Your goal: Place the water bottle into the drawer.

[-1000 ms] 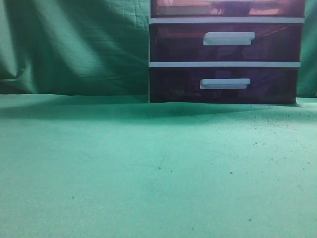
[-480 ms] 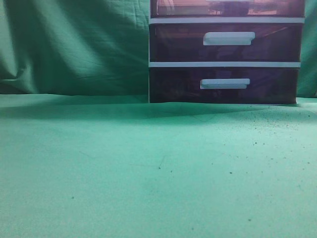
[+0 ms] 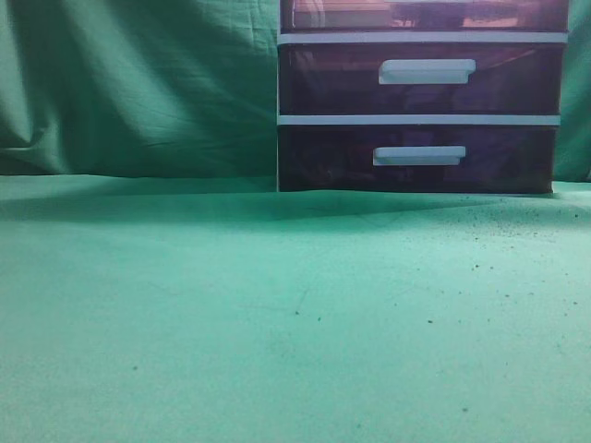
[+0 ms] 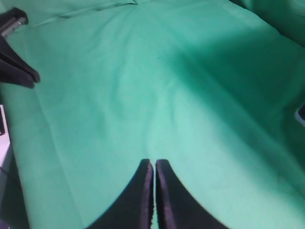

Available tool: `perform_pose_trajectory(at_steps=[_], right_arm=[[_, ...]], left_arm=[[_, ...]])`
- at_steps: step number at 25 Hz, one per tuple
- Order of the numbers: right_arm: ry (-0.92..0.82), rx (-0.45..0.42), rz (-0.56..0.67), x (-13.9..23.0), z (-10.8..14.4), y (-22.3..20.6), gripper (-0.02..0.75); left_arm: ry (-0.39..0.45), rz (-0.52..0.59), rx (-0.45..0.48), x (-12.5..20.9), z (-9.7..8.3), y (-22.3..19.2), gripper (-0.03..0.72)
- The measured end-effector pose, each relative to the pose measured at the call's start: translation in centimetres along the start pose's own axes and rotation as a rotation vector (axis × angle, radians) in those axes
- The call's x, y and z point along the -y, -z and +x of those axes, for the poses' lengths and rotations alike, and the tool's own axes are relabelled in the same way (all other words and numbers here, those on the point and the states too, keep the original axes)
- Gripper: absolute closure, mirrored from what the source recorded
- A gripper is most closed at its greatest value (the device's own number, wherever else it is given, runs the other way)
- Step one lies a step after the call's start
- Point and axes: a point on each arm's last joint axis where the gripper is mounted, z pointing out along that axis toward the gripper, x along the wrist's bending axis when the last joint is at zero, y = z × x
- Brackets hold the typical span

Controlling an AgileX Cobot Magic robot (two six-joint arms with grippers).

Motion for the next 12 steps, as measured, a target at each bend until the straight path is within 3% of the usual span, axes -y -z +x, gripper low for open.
perform_pose_trajectory(at_steps=[12], right_arm=[[-0.038, -0.003, -0.017, 0.49, 0.15, -0.12, 0.738]], left_arm=[[-0.004, -0.004, 0.000, -0.03, 0.00, 0.00, 0.688]])
